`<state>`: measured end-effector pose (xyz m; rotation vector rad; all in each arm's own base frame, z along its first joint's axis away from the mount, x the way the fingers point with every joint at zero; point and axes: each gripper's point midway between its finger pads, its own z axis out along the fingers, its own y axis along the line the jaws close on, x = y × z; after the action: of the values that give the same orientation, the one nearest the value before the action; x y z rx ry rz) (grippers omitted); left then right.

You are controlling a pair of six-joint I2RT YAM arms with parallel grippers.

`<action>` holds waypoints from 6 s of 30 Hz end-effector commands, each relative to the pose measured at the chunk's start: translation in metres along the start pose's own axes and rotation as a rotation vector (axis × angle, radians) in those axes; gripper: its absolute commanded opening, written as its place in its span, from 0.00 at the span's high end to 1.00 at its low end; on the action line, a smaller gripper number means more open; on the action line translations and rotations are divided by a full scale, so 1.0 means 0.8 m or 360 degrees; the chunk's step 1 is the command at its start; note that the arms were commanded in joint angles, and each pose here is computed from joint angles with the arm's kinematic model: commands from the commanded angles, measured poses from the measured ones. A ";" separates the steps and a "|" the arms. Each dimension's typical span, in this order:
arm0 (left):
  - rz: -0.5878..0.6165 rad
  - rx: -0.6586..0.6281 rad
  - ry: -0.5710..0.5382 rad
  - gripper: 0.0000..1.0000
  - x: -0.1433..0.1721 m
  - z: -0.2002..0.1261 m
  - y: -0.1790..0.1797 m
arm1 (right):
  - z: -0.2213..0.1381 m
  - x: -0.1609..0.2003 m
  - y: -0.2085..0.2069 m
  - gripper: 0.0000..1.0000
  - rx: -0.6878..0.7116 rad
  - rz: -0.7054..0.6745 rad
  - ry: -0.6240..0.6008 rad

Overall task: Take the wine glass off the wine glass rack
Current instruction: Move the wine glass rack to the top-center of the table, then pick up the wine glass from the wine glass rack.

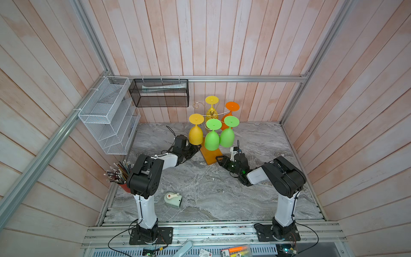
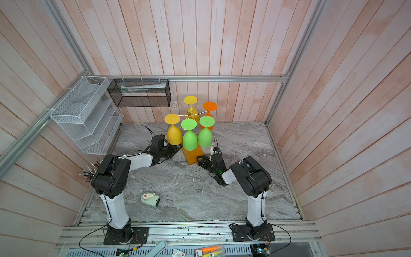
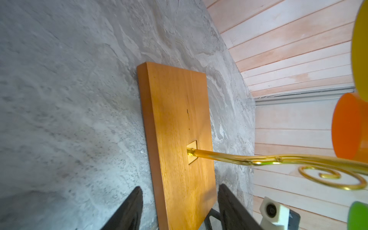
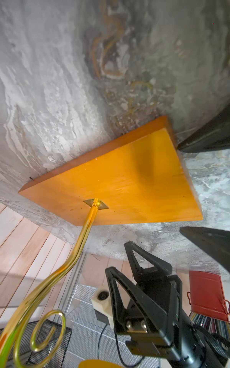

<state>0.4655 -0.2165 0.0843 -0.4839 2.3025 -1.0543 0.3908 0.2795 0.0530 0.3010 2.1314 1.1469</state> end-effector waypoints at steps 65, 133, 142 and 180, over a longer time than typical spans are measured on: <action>0.1865 0.0339 -0.0673 0.27 0.017 -0.274 -0.235 | -0.176 -0.291 0.247 0.56 -0.0326 0.0014 -0.0404; 0.1750 0.0383 -0.0666 0.26 0.030 -0.263 -0.220 | -0.101 -0.285 0.321 1.00 -0.0531 0.0162 -0.0216; 0.1752 0.0373 -0.0662 0.26 0.030 -0.261 -0.217 | -0.081 -0.310 0.328 1.00 -0.0525 0.0141 -0.0270; 0.1718 0.0388 -0.0553 0.26 0.038 -0.239 -0.209 | -0.203 -0.328 0.242 1.00 -0.0355 0.0124 -0.0577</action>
<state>0.3394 -0.2236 0.3077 0.5832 1.6600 -0.5706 0.4628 0.1665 0.3797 0.4854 1.7166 1.2876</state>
